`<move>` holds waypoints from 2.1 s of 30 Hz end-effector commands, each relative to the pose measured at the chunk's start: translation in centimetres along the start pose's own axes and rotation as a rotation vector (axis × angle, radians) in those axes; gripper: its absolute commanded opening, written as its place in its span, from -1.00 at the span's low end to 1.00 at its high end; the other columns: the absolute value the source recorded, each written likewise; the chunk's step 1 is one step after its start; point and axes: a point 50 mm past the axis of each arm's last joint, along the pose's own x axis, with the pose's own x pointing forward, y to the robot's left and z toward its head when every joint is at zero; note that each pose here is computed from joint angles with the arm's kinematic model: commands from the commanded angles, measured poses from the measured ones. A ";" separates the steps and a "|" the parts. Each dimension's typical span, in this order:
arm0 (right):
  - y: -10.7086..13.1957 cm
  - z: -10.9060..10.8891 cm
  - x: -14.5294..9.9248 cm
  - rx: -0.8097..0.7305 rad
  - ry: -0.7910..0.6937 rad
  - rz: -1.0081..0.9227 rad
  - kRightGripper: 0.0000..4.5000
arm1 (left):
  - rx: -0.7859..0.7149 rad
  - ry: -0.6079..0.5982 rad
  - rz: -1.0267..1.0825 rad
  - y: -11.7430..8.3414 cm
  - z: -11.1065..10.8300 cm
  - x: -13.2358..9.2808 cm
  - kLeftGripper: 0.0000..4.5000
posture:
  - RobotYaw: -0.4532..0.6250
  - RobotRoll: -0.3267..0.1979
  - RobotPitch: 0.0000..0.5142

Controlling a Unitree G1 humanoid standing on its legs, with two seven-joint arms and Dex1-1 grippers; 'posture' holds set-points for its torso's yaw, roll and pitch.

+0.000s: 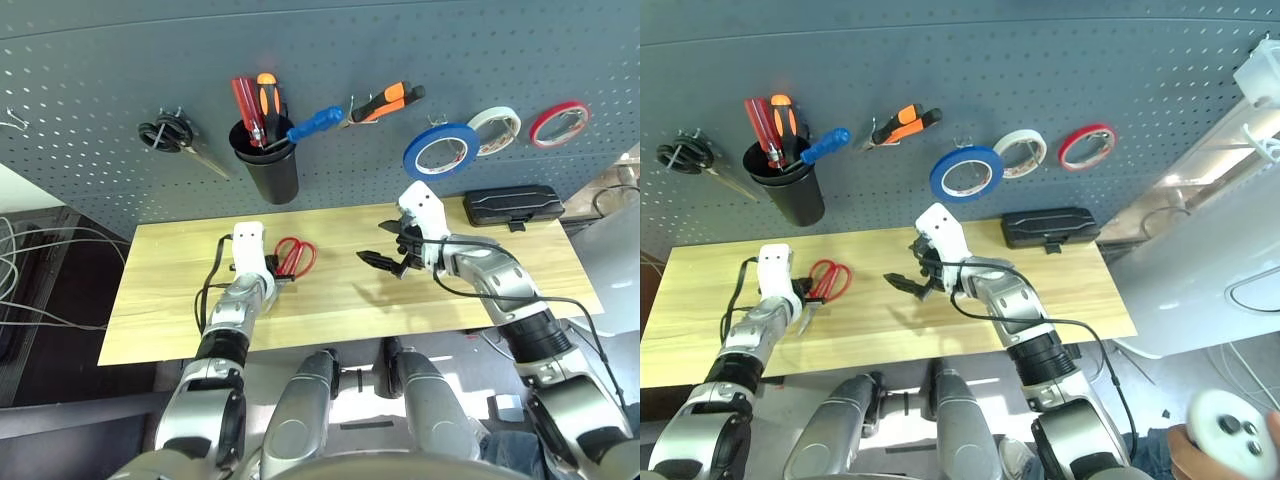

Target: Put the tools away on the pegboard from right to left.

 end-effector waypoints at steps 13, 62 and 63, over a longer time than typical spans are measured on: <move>2.6 6.3 1.3 -0.123 -0.262 0.175 1.00 | 0.118 -0.431 0.119 4.1 1.1 -8.7 -0.98 | -0.04 0.25 -0.02; 4.3 10.7 0.6 -0.335 -0.496 0.255 1.00 | 0.351 -0.641 0.097 3.3 9.9 -4.2 -0.33 | -0.05 0.25 -0.03; 4.1 10.1 0.6 -0.362 -0.474 0.251 1.00 | 0.369 -0.647 0.069 3.0 9.8 -4.2 -0.18 | -0.05 0.25 -0.03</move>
